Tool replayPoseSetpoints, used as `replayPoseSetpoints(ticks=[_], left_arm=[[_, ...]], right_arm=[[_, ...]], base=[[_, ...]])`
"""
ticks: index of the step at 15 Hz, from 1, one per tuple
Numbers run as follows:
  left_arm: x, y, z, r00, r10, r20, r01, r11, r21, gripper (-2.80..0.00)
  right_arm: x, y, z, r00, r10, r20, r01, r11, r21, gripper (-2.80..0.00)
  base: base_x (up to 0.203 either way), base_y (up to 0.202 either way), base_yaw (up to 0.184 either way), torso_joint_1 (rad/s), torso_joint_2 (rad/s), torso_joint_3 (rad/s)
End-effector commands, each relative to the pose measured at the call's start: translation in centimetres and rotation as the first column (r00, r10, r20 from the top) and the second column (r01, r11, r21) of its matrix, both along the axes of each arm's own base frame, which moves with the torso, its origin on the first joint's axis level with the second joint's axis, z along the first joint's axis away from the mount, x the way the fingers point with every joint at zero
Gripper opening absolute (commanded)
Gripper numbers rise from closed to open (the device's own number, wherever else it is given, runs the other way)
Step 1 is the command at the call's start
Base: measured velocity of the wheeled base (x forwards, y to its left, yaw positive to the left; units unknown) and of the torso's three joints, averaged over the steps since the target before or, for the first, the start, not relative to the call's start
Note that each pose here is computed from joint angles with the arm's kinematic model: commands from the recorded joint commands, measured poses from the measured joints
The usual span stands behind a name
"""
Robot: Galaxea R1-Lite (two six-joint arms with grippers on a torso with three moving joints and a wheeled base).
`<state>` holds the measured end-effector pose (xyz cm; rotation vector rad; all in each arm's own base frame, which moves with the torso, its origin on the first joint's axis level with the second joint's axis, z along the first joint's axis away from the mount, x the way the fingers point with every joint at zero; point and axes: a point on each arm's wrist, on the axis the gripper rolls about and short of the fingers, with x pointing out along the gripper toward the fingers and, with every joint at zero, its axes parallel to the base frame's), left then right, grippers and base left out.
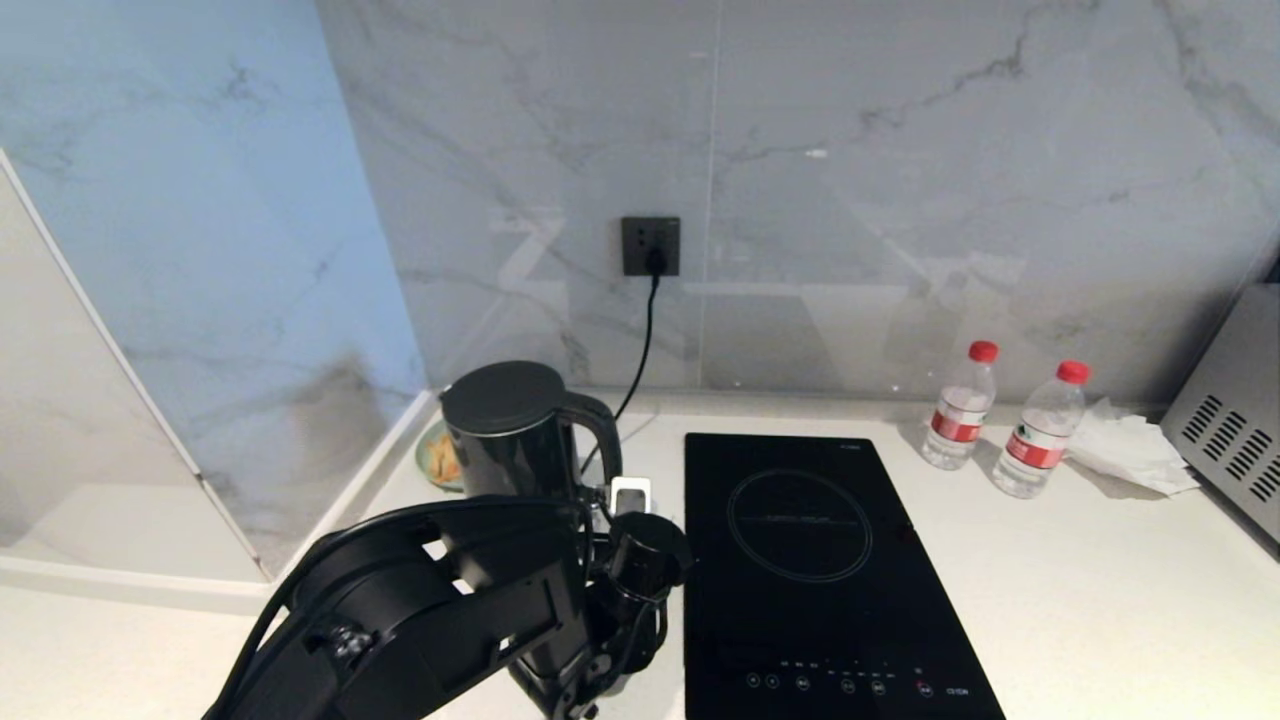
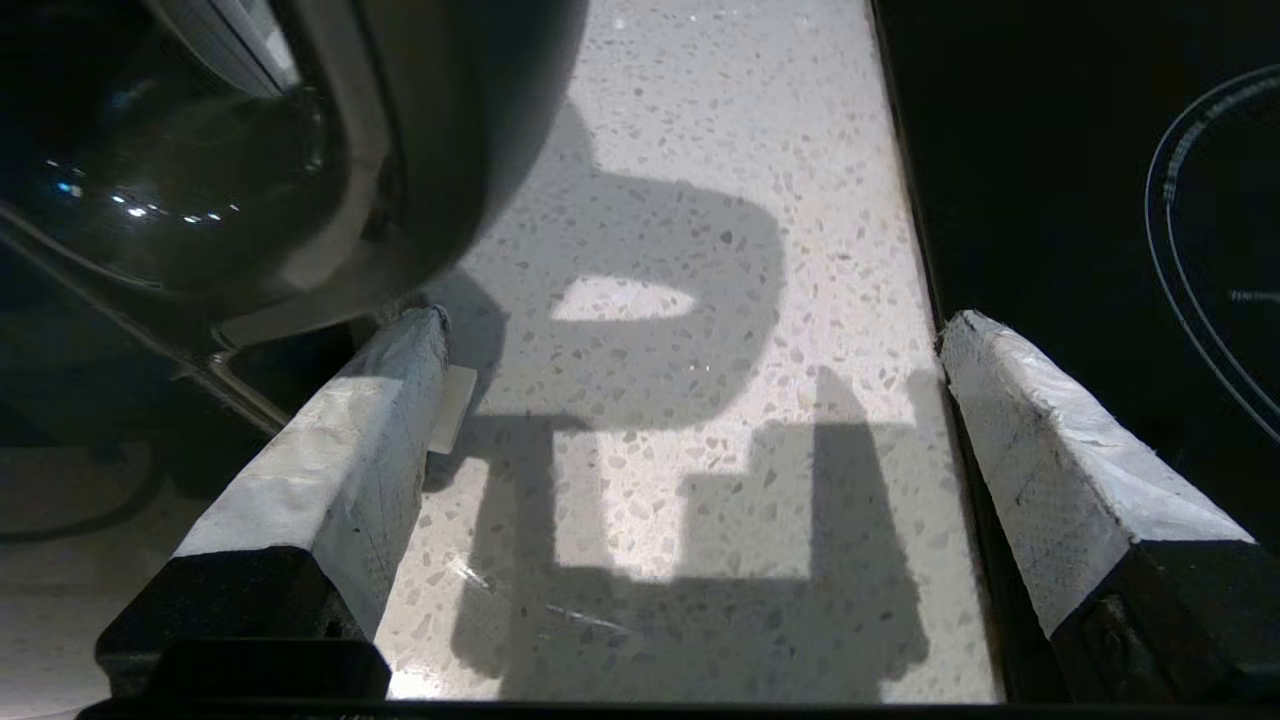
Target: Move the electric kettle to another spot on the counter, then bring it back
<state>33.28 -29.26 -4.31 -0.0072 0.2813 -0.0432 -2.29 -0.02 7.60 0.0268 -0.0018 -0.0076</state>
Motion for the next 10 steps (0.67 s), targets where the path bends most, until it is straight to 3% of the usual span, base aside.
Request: replayPoseSetpoints(ticks=[1, 10], left_arm=[[-0.11, -0.01, -0.29, 1.0, -0.001, -0.003, 0.001, 1.0, 0.006, 0.0], [-0.25, -0.14, 0.62, 1.0, -0.002, 0.012, 0.002, 1.0, -0.008, 0.0]], right_arm=[[0.0, 0.0, 0.0, 1.0, 0.0, 0.0, 0.0, 1.0, 0.001, -2.8], [0.0, 0.0, 0.0, 1.0, 0.0, 0.0, 0.0, 1.0, 0.001, -2.8]], base=[[0.0, 0.0, 0.0, 0.0, 0.0, 0.0], [0.0, 0.0, 0.0, 0.0, 0.0, 0.0]])
